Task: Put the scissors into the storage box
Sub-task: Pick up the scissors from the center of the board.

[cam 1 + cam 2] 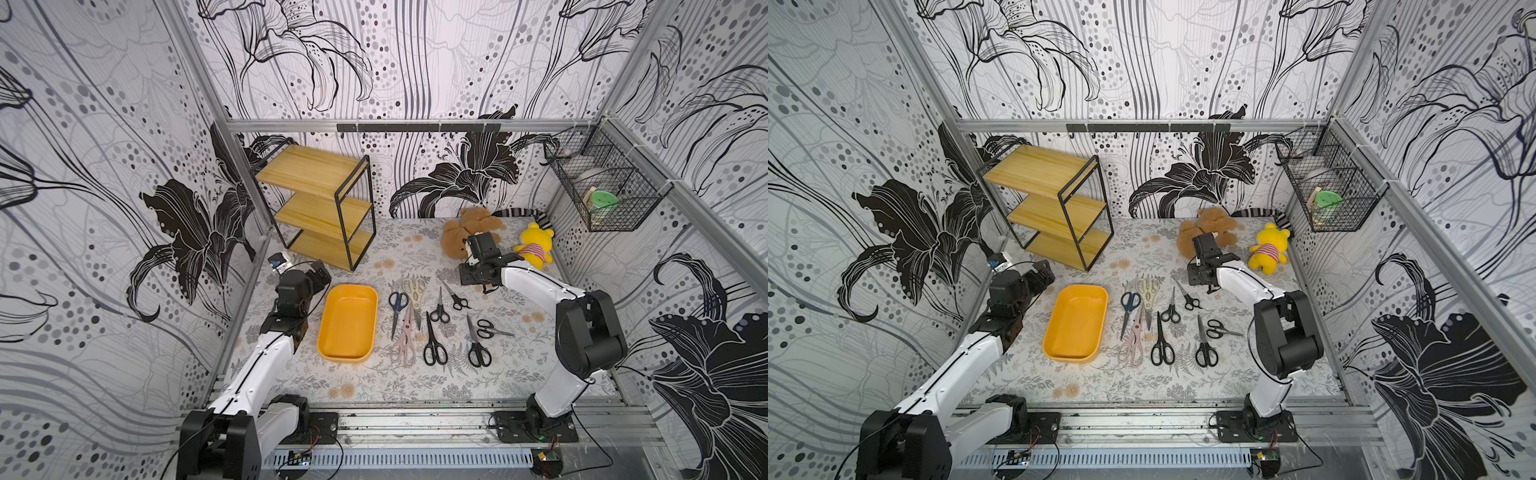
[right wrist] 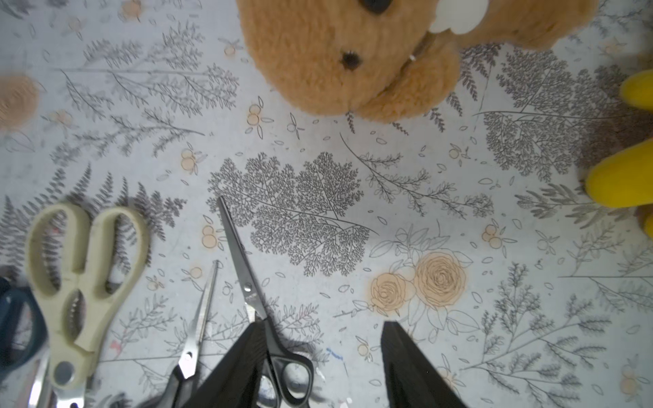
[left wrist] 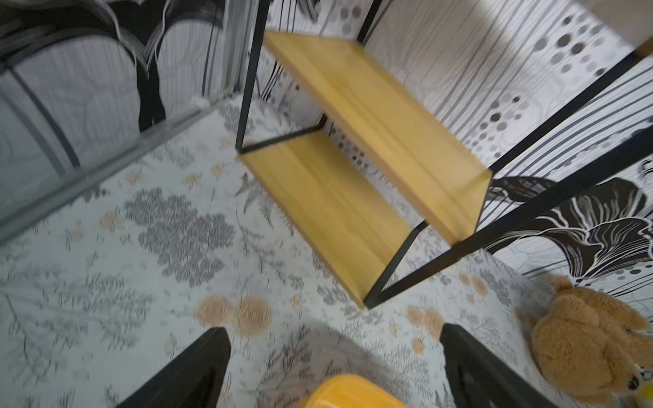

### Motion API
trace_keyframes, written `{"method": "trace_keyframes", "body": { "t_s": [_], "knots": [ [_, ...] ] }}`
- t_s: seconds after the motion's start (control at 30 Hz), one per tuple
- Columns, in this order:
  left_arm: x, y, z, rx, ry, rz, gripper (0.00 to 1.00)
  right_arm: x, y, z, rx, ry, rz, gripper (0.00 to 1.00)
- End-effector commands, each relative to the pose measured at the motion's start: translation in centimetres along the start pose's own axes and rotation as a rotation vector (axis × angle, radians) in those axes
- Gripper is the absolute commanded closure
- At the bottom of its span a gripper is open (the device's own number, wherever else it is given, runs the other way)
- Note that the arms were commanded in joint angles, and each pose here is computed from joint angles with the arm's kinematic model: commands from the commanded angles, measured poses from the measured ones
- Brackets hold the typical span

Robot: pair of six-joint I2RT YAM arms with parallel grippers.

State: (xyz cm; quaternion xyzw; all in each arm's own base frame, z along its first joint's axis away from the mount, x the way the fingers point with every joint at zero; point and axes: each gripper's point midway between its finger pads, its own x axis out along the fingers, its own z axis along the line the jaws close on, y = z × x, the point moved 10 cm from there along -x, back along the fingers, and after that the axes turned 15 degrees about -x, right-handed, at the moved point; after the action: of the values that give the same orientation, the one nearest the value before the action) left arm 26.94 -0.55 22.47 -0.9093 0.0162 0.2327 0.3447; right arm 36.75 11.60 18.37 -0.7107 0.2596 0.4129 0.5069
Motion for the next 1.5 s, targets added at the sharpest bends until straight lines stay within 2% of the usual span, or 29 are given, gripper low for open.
{"method": "trace_keyframes", "body": {
  "t_s": [0.0, 0.13, 0.4, 0.5, 0.67, 1.2, 1.47],
  "knots": [
    [0.2, 1.8, 1.2, -0.096, -0.105, 0.156, 0.02, 0.5, 0.4, 0.4, 0.016, -0.035, 0.092, 0.53],
    [0.8, 2.5, 1.2, -0.153, -0.102, 0.229, 0.02, 2.0, 0.5, 0.7, 0.029, -0.057, 0.129, 0.66],
    [0.9, 2.9, 1.2, -0.188, -0.077, 0.254, 0.02, 3.2, 2.0, 1.2, 0.007, -0.089, 0.212, 0.66],
    [1.0, 3.1, 1.4, -0.185, -0.085, 0.267, 0.02, 3.5, 3.1, 1.3, 0.005, -0.097, 0.240, 0.73],
    [1.3, 3.6, 1.6, -0.198, -0.097, 0.287, 0.02, 3.7, 4.0, 1.4, 0.007, -0.096, 0.263, 0.76],
    [1.3, 3.7, 1.7, -0.212, -0.096, 0.296, 0.02, 4.2, 5.2, 1.8, 0.027, -0.119, 0.277, 0.79],
    [1.2, 3.7, 1.8, -0.213, -0.093, 0.296, 0.02, 2.7, 5.9, 1.9, 0.043, -0.131, 0.254, 0.78]
  ]
}}
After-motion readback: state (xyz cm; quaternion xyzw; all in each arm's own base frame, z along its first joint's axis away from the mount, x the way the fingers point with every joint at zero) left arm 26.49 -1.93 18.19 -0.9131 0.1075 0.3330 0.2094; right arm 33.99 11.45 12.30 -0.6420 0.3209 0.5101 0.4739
